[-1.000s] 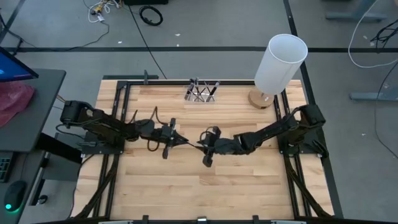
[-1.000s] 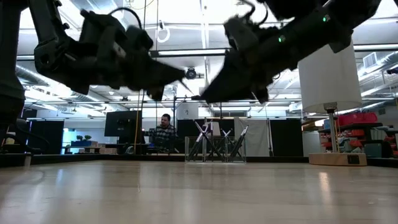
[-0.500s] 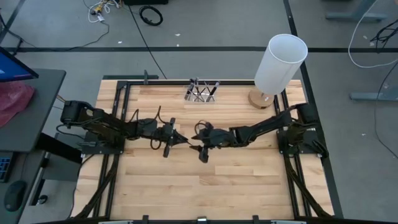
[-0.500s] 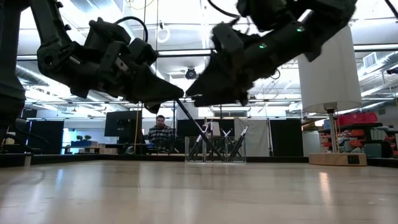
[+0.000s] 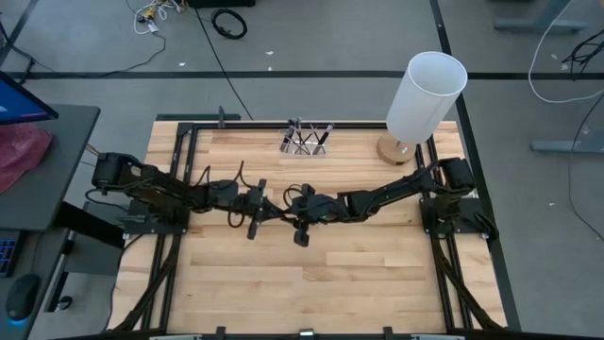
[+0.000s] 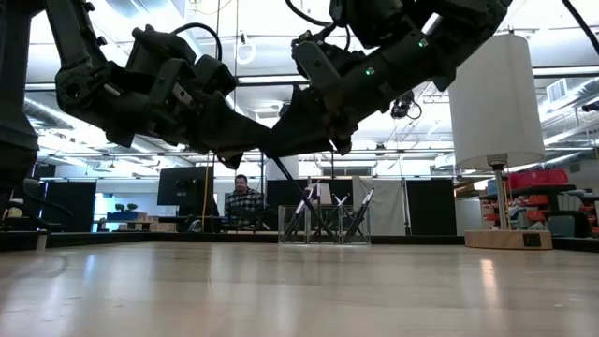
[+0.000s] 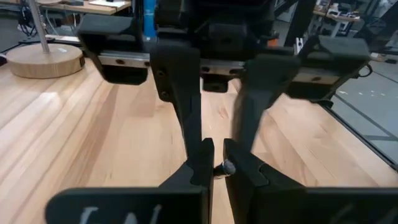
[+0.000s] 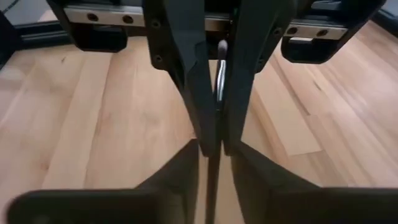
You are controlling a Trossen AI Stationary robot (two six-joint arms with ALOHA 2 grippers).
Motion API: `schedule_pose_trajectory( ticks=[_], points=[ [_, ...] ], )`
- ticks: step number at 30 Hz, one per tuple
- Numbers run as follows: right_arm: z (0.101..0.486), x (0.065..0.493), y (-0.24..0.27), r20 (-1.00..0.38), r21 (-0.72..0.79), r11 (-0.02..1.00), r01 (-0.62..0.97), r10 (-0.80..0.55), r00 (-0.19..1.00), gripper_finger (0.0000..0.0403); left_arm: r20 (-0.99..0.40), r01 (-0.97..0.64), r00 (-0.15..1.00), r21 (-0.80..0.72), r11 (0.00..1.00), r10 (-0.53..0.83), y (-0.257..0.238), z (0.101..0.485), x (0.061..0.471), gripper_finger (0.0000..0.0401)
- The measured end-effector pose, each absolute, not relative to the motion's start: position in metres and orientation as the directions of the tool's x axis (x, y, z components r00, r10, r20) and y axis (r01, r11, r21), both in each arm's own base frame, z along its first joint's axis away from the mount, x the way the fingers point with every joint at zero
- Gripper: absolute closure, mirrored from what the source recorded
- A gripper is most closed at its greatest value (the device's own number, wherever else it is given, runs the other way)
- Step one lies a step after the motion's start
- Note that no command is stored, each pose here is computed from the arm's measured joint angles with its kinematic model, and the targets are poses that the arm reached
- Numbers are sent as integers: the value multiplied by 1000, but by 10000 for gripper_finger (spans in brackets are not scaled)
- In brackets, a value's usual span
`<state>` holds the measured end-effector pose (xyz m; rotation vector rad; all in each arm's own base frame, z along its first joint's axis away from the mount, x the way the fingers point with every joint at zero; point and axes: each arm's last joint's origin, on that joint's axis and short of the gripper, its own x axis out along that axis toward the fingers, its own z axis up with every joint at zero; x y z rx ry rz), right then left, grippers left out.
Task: Pick & Place Makeup Supplies
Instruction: Put the black makeup brush into the transparent organizer
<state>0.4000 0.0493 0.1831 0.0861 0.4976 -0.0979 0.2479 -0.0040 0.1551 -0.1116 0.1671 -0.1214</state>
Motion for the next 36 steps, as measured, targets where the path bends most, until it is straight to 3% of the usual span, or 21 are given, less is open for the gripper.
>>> schedule_pose_trajectory(
  ticks=[6,11,16,21,25,36],
  points=[
    [182,400,49,-487,15,995,99,-79,870,386,-152,110,980,-120,987,-128,-4,156,248,372],
    [180,397,49,-473,26,992,121,-95,876,392,-115,119,985,-113,986,-132,-5,159,248,361],
    [150,376,49,-449,67,965,252,-196,871,397,-57,120,991,-74,990,-125,0,172,246,287],
    [135,349,46,-254,191,911,365,-313,915,397,-101,72,992,-73,995,-79,10,181,236,200],
    [141,336,36,-80,239,874,422,-416,906,398,-193,-2,981,-76,997,-13,18,181,228,163],
    [184,360,-58,115,62,791,608,-611,783,398,-260,-147,958,-80,986,122,9,152,206,180]
  ],
)
